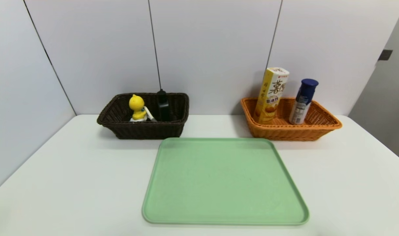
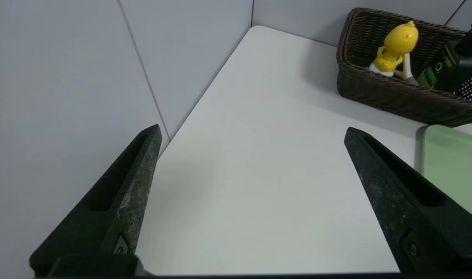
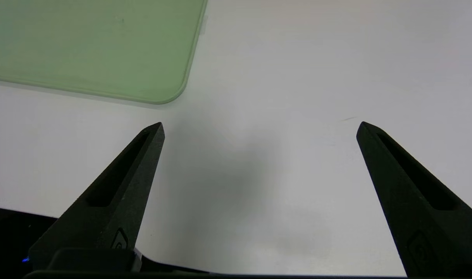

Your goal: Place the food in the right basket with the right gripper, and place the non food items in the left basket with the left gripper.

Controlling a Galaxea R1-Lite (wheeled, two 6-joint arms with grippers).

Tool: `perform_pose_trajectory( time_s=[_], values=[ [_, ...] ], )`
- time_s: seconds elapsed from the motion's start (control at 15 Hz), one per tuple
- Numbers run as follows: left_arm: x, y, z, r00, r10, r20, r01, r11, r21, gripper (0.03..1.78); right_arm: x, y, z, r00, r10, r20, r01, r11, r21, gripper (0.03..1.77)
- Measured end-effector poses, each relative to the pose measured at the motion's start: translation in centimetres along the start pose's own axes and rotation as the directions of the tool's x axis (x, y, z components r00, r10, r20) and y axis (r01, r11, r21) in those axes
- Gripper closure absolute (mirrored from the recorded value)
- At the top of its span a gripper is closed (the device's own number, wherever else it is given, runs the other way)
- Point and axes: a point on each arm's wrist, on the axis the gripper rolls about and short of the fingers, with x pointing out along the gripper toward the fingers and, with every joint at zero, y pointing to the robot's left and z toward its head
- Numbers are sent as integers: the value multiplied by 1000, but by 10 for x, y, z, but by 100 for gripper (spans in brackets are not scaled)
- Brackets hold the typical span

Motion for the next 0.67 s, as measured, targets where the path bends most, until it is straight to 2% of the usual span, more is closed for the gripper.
perform_pose_trajectory(
  time_s=[0.2,0.33,0.47,0.67],
  values=[
    [-21,19,-56,999,2,39,-3,999,45,13,-10,5,-46,977,-28,209,34,999,-24,9],
    [-24,24,-89,996,-60,61,57,997,61,12,-16,8,-74,946,-49,320,67,997,-46,9],
    [-23,26,-117,985,-147,90,141,987,71,12,-17,10,-91,901,-90,425,125,991,-55,9],
    [-13,27,-160,960,-248,128,224,958,177,12,2,8,-105,822,-132,553,191,980,-50,9]
  ],
)
